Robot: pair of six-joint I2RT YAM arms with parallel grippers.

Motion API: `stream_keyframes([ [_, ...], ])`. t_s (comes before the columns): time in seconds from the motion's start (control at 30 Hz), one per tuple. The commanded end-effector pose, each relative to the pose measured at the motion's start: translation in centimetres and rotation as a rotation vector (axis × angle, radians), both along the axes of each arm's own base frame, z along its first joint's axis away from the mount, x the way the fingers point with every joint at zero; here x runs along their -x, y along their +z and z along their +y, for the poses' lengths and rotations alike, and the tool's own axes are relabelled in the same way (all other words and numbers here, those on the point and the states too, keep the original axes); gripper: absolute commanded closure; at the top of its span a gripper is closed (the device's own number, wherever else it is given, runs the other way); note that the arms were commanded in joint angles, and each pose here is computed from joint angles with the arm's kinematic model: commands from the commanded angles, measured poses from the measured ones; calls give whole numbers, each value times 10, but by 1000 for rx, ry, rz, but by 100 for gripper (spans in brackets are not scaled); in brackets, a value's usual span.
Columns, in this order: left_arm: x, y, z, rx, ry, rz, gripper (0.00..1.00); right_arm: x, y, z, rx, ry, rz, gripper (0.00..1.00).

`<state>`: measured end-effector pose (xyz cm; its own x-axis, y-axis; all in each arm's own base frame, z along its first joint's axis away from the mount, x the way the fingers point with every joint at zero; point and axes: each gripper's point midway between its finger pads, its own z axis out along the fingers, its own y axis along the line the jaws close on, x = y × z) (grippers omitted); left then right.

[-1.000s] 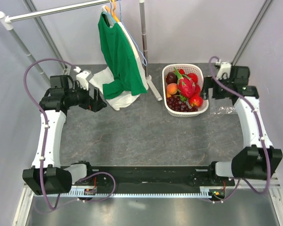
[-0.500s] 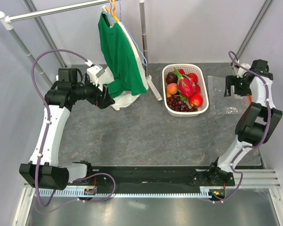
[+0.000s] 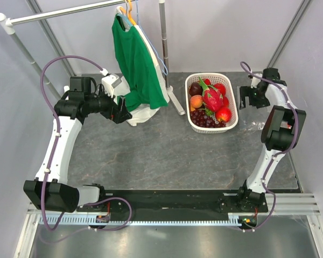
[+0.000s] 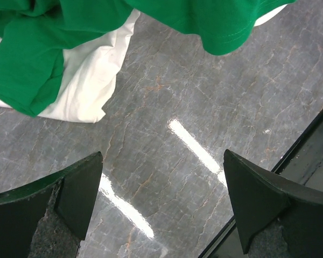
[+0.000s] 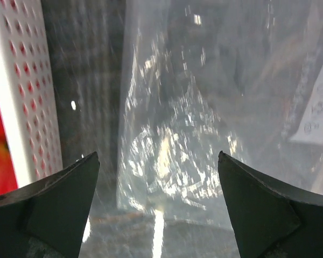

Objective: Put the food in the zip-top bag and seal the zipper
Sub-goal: Pick up the zipper food storage bag at the center of the board.

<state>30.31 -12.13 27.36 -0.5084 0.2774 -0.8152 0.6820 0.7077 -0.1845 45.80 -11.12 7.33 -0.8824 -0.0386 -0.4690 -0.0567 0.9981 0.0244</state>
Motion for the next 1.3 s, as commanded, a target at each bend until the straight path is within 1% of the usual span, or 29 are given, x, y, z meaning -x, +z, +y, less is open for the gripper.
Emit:
stream_keyframes([
  [0.0, -8, 4, 3, -20, 24, -25, 0, -50, 13, -4, 56, -94, -126, 2],
  [0.1, -10, 0, 6, -38, 37, -22, 0, -65, 7, -6, 39, -136, -139, 5],
  [0.23, -12, -6, 10, -59, 47, -15, 0, -77, -6, -1, 26, -135, -133, 8],
  [0.43, -15, -10, 10, -58, 51, 1, 0, -77, -48, 2, 44, -147, -73, 8],
  [0.57, -18, -7, 9, -54, 55, -2, 0, -69, -59, -3, 83, -151, -44, 10],
  [0.67, -19, -3, 8, -43, 57, -5, 0, -58, -59, -8, 111, -146, -25, 30],
  [0.7, -20, 0, 7, -39, 58, -10, 0, -54, -56, -10, 109, -148, -24, 51],
  [0.73, -20, 3, 7, -34, 60, -13, 0, -50, -45, -11, 107, -142, -40, 65],
  [0.77, -21, 6, 6, -27, 60, -18, 0, -49, -37, -14, 110, -146, -53, 77],
  [0.8, -22, 10, 5, -18, 65, -25, 0, -45, -28, -18, 93, -148, -61, 93],
  [0.83, -22, 12, 4, -12, 65, -24, 0, -47, -5, -22, 96, -148, -102, 100],
  [0.9, -22, 19, 1, 14, 67, -24, 0, -41, 21, -29, 80, -131, -126, 100],
  [0.93, -22, 22, -1, 26, 65, -26, 0, -43, 53, -32, 84, -124, -187, 100],
  [1.0, -20, 28, -4, 60, 70, -15, 0, -36, 83, -29, 67, -70, -219, 100],
  [1.03, -20, 31, -5, 72, 71, -15, 0, -34, 119, -23, 67, -31, -285, 100],
  [1.1, -17, 38, -8, 104, 82, -15, 0, -22, 147, 2, -1, 90, -321, 100],
  [1.13, -18, 42, -8, 113, 87, -25, 0, -15, 179, 14, -9, 141, -376, 100],
  [1.17, -17, 44, -8, 118, 98, -28, 0, 0, 184, 28, -40, 173, -345, 100],
  [1.2, -15, 48, -6, 136, 118, -26, 0, 7, 196, 53, -78, 277, -365, 100],
  [1.23, -14, 51, -6, 150, 124, -29, 0, 19, 215, 68, -79, 322, -391, 100],
  [1.27, -14, 53, -3, 160, 140, -28, 0, 33, 218, 84, -97, 364, -376, 100],
])
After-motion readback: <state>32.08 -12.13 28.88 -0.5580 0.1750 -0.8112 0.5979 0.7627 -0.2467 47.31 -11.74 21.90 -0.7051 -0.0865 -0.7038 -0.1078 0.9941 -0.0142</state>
